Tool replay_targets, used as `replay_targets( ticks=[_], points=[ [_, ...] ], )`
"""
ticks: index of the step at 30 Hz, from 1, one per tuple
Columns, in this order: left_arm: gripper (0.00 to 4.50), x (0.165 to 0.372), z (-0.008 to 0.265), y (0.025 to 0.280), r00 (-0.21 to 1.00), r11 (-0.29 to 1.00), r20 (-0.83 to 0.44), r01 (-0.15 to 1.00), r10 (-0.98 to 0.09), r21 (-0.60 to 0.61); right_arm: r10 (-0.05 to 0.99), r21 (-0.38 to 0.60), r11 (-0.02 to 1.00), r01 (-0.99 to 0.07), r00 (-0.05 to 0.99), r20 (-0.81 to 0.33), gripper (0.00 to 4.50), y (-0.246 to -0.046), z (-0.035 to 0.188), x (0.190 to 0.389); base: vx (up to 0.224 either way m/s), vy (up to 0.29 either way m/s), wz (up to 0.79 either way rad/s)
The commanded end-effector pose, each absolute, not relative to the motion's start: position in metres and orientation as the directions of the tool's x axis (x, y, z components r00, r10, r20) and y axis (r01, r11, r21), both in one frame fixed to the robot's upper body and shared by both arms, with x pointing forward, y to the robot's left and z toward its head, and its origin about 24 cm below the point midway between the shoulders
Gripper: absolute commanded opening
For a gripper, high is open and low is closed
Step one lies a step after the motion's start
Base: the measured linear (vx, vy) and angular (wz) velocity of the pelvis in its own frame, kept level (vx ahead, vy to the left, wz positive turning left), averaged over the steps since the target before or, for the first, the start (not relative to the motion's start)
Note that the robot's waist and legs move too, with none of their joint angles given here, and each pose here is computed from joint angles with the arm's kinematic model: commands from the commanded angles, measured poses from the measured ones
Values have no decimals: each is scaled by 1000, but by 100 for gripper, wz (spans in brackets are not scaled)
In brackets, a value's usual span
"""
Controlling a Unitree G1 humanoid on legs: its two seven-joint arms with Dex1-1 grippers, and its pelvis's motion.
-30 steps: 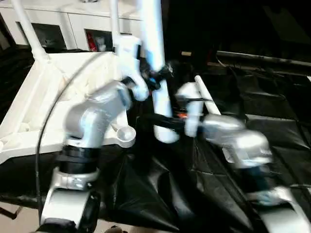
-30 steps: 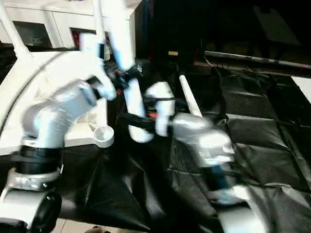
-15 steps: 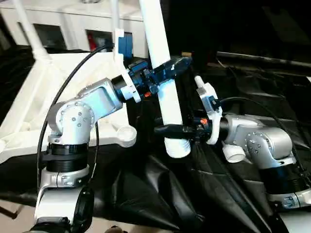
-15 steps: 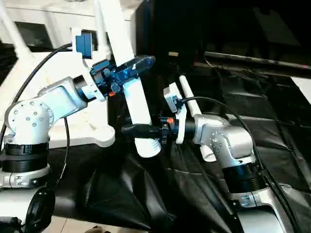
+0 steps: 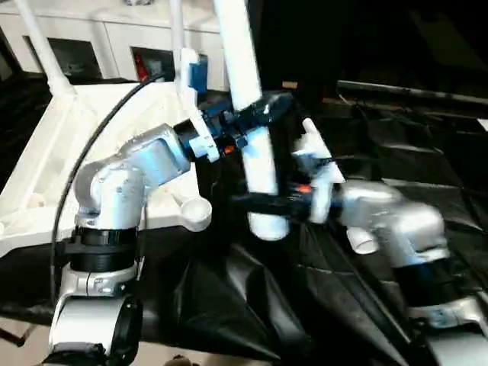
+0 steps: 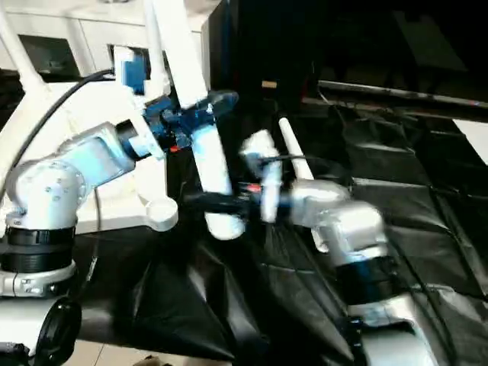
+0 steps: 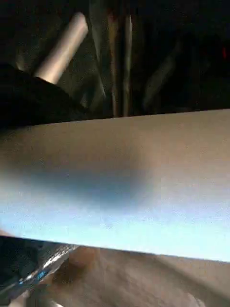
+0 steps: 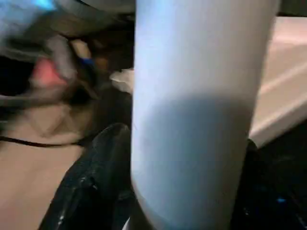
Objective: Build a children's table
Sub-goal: Pick table leg
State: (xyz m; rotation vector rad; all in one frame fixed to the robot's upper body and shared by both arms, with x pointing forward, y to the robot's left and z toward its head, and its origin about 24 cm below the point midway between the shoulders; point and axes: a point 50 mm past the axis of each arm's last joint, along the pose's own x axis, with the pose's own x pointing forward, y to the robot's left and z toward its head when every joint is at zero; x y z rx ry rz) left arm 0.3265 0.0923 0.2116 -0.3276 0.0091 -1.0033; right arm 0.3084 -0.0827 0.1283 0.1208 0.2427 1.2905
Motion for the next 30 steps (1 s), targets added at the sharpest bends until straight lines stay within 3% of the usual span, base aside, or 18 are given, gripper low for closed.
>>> replay_targets(
  ticks=[1, 7, 16, 17, 19, 23, 26, 30],
  points=[
    [183, 332, 208, 97, 646, 620, 73, 754, -760, -216, 943, 150, 328, -933, 313, -115, 311, -75, 137, 314, 0, 0, 0],
    [182, 333, 210, 90, 676, 656, 61, 729, -734, -194, 928, 168, 367, -915, 349, -129, 312, -65, 132, 316, 0, 0, 0],
    [182, 337, 216, 93, 709, 685, 98, 701, -698, -198, 950, 191, 307, -932, 288, -122, 225, -58, 129, 310, 0, 0, 0],
    [182, 339, 218, 95, 720, 695, 111, 692, -685, -197, 964, 196, 263, -945, 248, -99, 211, -60, 132, 308, 0, 0, 0],
    [238, 338, 218, 97, 701, 671, 117, 709, -703, -217, 983, 210, 184, -960, 177, -54, 198, -64, 136, 302, 0, 0, 0],
    [287, 334, 217, 98, 627, 569, 150, 766, -765, -300, 998, 253, 47, -966, 58, 36, 192, -73, 144, 294, 0, 0, 0],
    [300, 325, 216, 101, 510, 400, 228, 827, -830, -395, 988, 306, -86, -948, -42, 147, 191, -84, 155, 288, 0, 0, 0],
    [301, 314, 211, 101, 393, 283, 235, 875, -889, -393, 981, 309, -168, -936, -126, 149, 191, -93, 157, 282, 0, 0, 0]
  ],
)
